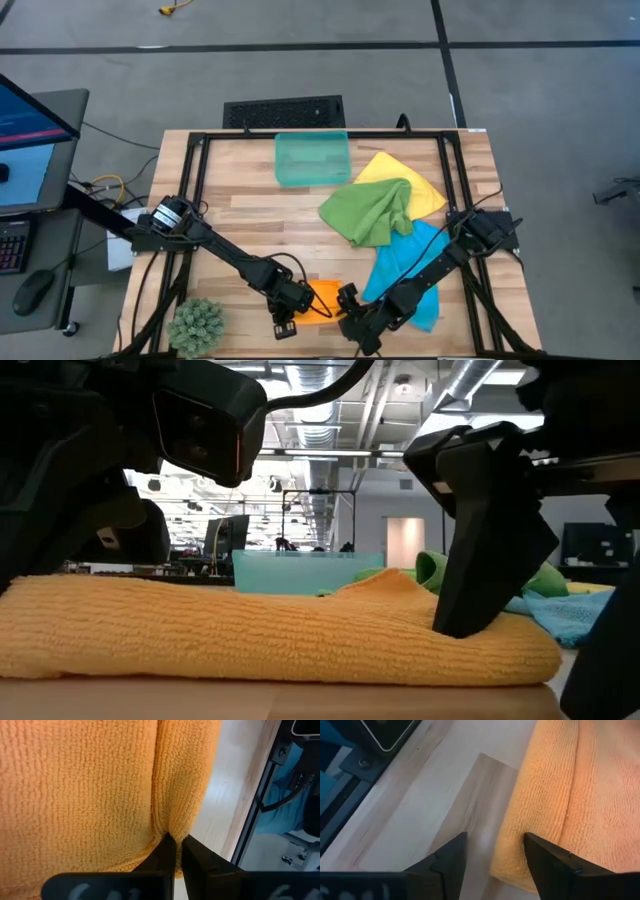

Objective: Roll microfiber towels into tight, uniform cylinder then place into a basket
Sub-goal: Fold the orange towel

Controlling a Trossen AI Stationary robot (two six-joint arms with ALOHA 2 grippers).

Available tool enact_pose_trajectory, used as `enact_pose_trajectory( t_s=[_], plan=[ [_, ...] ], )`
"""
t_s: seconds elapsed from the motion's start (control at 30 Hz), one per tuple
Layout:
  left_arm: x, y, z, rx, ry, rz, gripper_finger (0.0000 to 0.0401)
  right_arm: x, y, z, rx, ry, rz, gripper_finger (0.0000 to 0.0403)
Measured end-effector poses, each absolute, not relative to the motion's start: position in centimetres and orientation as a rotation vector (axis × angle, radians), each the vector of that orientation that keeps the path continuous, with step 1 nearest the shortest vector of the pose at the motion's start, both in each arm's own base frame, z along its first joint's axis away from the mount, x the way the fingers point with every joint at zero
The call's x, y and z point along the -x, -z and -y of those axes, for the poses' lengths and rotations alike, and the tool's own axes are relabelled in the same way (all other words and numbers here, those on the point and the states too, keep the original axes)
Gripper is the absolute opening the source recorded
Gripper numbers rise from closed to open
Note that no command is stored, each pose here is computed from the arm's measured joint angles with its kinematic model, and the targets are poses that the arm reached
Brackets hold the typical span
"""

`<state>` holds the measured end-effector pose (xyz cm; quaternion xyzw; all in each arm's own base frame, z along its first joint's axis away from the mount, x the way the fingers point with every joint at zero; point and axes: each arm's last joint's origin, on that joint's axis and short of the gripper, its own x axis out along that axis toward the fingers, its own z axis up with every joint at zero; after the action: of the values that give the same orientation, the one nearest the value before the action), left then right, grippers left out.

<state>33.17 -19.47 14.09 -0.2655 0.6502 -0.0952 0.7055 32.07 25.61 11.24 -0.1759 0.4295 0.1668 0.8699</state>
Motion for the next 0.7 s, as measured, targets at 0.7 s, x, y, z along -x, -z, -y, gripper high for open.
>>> enact_pose_trajectory(
  t_s=[0.7],
  plan=[
    [-33.0,-14.0,19.4,0.530,0.200,-1.433,0.0006,-32.9,-11.3,-24.0,0.290,-0.136,-0.933,0.0063]
  ],
)
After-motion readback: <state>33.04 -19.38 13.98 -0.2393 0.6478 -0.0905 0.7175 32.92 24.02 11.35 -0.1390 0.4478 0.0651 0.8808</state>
